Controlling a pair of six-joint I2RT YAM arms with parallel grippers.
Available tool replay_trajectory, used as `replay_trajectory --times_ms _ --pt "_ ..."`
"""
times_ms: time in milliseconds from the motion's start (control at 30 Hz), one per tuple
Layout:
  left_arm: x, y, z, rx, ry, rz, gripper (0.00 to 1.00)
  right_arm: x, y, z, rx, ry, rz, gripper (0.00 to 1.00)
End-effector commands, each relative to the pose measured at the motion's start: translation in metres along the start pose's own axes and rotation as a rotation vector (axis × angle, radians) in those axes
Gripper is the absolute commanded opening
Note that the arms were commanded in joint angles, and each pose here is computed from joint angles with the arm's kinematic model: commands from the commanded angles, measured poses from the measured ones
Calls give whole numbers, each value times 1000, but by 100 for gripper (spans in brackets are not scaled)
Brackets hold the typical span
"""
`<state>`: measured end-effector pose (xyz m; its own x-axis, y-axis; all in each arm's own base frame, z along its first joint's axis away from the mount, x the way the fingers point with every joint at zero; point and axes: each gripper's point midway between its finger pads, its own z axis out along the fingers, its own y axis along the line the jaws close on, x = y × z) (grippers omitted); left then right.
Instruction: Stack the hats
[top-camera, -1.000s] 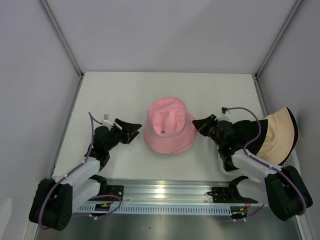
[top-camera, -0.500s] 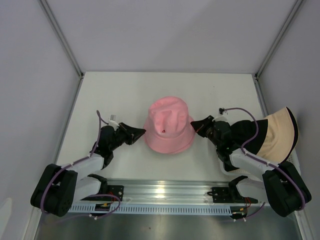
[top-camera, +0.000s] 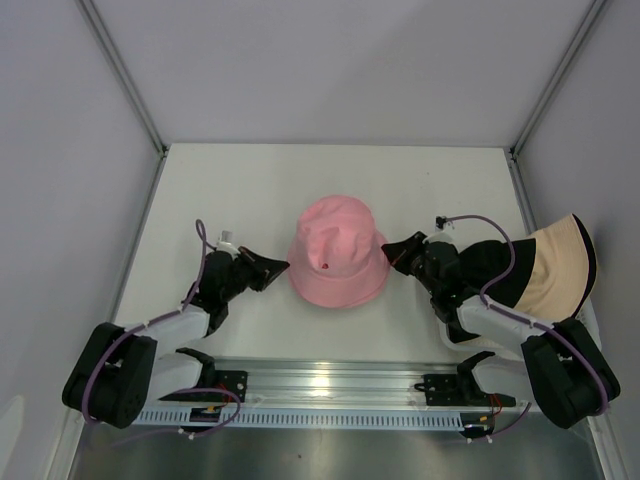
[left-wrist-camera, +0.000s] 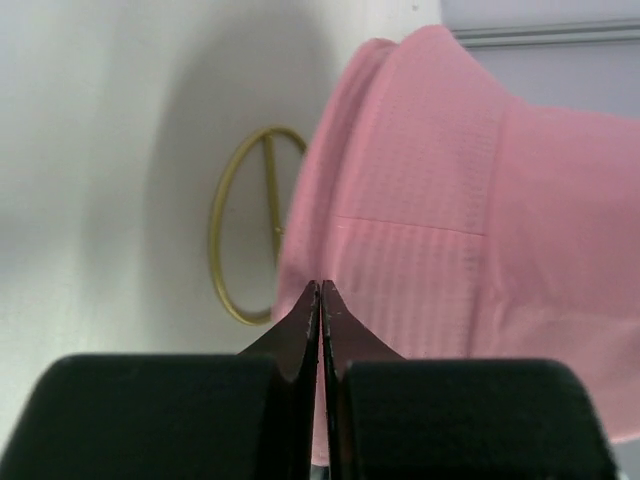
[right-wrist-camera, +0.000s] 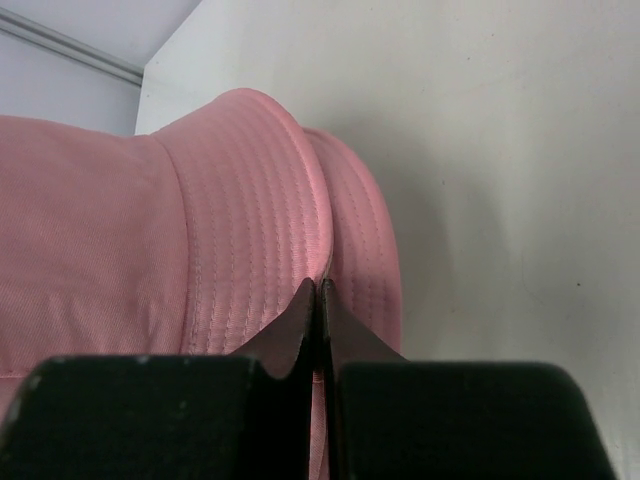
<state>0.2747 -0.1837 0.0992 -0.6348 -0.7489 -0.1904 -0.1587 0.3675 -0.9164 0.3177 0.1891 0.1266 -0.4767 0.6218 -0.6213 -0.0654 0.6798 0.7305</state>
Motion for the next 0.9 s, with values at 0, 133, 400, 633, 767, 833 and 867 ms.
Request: replay_trajectory --times_ms 0,133,400,633,767,833,867 --pt "-7 20 6 -105 -41 135 1 -6 -7 5 47 -30 -66 0" --pt "-8 37 5 -182 -63 179 1 -3 -14 6 80 -13 -108 0" --pt "-9 30 -3 -167 -59 268 1 -12 -1 -2 85 19 -214 32" --pt "-57 -18 -44 -258 -231 471 74 -146 57 -64 348 -105 -475 99" --pt "-76 -40 -76 -287 -325 532 100 -210 29 -113 596 -192 -491 99" --pt "-79 -57 -88 -264 -345 554 100 -219 3 -128 679 -194 -451 99" --pt "-79 -60 -91 -263 -343 567 100 -225 -24 -139 754 -196 -404 100"
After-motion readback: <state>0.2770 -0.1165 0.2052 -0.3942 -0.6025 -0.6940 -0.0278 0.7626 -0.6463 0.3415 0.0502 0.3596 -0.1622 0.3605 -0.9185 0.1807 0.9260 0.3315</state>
